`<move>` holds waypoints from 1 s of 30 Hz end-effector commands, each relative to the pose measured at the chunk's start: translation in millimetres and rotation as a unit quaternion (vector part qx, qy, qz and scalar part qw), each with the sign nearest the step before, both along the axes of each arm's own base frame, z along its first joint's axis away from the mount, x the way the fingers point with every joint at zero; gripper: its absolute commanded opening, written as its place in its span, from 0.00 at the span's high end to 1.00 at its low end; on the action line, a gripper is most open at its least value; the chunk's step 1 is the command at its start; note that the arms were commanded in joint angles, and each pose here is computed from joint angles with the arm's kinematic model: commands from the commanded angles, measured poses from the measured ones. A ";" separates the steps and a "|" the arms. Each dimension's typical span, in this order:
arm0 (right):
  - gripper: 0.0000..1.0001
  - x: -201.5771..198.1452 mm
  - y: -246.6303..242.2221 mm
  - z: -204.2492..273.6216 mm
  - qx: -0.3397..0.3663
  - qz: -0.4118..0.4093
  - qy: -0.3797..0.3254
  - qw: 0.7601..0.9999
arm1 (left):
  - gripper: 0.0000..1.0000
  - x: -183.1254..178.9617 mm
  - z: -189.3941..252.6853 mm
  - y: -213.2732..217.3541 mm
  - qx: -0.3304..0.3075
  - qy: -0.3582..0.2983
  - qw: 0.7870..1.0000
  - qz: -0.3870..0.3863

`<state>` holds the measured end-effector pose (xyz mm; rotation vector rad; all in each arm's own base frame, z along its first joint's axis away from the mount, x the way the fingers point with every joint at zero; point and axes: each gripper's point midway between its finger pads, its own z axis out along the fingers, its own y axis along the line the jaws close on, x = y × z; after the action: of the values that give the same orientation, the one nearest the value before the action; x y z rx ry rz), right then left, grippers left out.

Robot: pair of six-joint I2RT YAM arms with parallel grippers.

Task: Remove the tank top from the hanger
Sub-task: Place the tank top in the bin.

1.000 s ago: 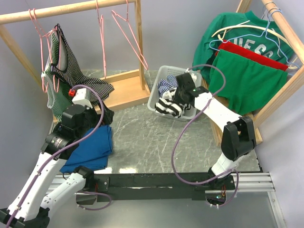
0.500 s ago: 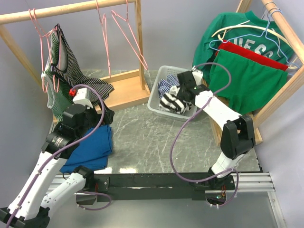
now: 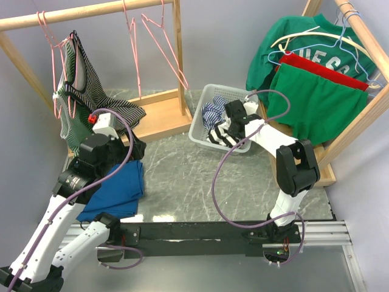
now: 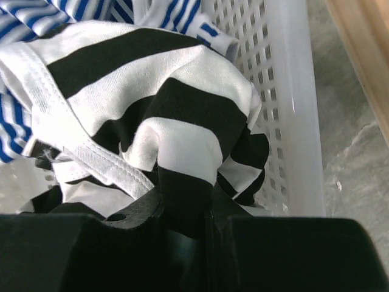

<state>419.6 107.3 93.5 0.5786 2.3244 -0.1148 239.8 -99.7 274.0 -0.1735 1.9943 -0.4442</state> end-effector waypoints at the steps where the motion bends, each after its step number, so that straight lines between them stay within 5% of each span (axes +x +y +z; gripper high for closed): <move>1: 0.92 3.2 2.0 9.9 0.011 0.011 -0.020 1.000 | 0.04 0.8 16.6 -2.6 -0.017 -0.020 1.000 -0.002; 4: 0.80 3.3 6.9 20.1 0.022 0.028 -0.032 0.999 | 0.04 0.6 19.3 -4.1 -0.021 -0.022 1.000 -0.005; 9: 0.45 5.9 11.8 57.6 0.038 0.048 -0.074 0.995 | 0.04 0.0 25.2 -3.0 -0.020 -0.028 0.999 -0.005; 13: 0.31 4.1 13.7 91.5 0.045 0.063 -0.101 0.992 | 0.04 0.2 29.4 -3.1 -0.018 -0.032 0.999 -0.007; 17: 0.00 -8.3 14.1 124.6 0.055 0.074 -0.139 0.986 | 0.04 0.3 30.6 -2.8 -0.015 -0.033 0.999 -0.009; 26: 0.00 -94.8 48.2 151.0 0.137 0.153 -0.186 0.961 | 0.04 -6.4 93.3 14.7 -0.024 -0.101 0.994 0.023; 30: 0.00 -132.1 80.6 149.2 0.164 0.204 -0.177 0.949 | 0.04 2.4 114.5 28.8 0.021 -0.104 0.993 0.052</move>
<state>311.6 160.6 249.4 0.2913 2.0336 0.4392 235.1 -88.8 352.0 -0.1870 1.8466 -0.4511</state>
